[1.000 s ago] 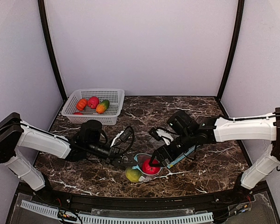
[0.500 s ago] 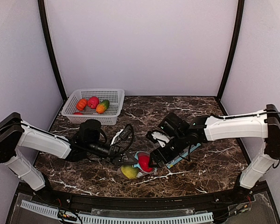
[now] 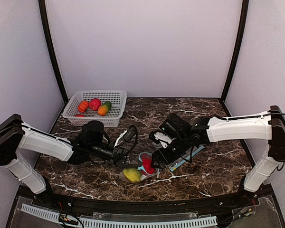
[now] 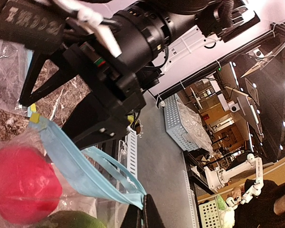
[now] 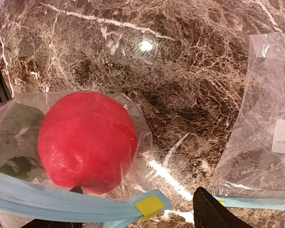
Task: Place the food in the zip-top bag and seal the zipper
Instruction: Adjust the fake vegetable in the zipper food storage bag, then adjust the zipper food storage bag at the center of the board.
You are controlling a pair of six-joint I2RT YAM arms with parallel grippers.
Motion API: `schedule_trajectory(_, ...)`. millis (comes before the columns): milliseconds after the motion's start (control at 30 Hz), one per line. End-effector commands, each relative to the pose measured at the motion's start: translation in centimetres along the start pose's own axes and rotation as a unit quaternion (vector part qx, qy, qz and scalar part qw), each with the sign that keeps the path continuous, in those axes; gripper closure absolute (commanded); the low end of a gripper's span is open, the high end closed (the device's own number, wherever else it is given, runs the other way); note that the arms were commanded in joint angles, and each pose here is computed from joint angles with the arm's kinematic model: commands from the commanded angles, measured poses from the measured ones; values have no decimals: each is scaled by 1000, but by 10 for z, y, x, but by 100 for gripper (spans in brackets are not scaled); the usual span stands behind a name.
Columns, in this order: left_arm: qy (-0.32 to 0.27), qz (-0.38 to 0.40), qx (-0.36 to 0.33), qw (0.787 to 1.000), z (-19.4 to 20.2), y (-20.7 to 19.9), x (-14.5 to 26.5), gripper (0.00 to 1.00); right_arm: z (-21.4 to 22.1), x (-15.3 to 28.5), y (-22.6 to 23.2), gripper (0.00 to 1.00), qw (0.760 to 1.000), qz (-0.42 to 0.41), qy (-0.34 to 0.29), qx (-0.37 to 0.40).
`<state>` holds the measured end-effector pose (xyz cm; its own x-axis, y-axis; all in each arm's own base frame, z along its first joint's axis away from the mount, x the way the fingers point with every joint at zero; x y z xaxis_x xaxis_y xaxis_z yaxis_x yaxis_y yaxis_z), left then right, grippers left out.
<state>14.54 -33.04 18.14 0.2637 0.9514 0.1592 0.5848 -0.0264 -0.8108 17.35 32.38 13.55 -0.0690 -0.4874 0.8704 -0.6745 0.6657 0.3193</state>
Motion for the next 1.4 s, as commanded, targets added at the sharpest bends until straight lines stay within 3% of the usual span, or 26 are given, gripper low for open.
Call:
schedule_trajectory(0,-5,-21,-14,1000,-3,-6,8,99,-8,25,-1,24,999,14,-47,-19)
schedule_trajectory(133,1,-25,-11,1000,2,-7,12,99,-11,33,0,30,997,8,-74,-3)
schedule_trajectory(300,3,-20,-11,1000,3,-10,13,99,-15,28,7,47,997,-17,-75,16)
schedule_trajectory(467,2,-30,-12,999,3,-9,14,99,-18,29,11,87,995,-31,-84,34)
schedule_trajectory(533,5,-51,-10,999,5,-5,17,99,-20,35,13,98,995,-33,-90,41)
schedule_trajectory(733,21,-200,-18,979,7,15,38,99,-19,63,18,100,994,-17,-73,79)
schedule_trajectory(833,50,-325,-14,944,10,32,58,99,-14,72,20,100,995,-13,-39,91)
schedule_trajectory(900,67,-365,-10,929,11,39,65,99,-10,73,23,100,996,-18,-13,92)
schedule_trajectory(1000,82,-372,-9,924,11,41,63,97,-6,66,27,100,996,-22,18,88)
schedule_trajectory(1067,89,-357,-16,930,9,39,56,84,-5,58,27,100,996,-27,27,81)
schedule_trajectory(1133,93,-343,-30,934,5,35,50,59,-4,50,26,100,996,-32,32,74)
schedule_trajectory(1267,90,-334,-75,935,-9,24,44,24,-7,38,30,100,996,-55,31,67)
schedule_trajectory(1367,96,-338,-133,927,-18,15,37,13,-10,35,33,100,995,-64,32,67)
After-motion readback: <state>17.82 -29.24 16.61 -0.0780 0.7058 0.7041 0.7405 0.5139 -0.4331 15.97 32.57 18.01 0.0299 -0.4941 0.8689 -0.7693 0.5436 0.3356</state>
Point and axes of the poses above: each gripper's point midway between its finger pads, its own x axis back along the fingers, its own y axis along the line the jaws close on, z = x × y, the point moved 5 cm from there along x, back along the fingers, and after that the axes turned 1 degree about x, right-handed, at the moved point
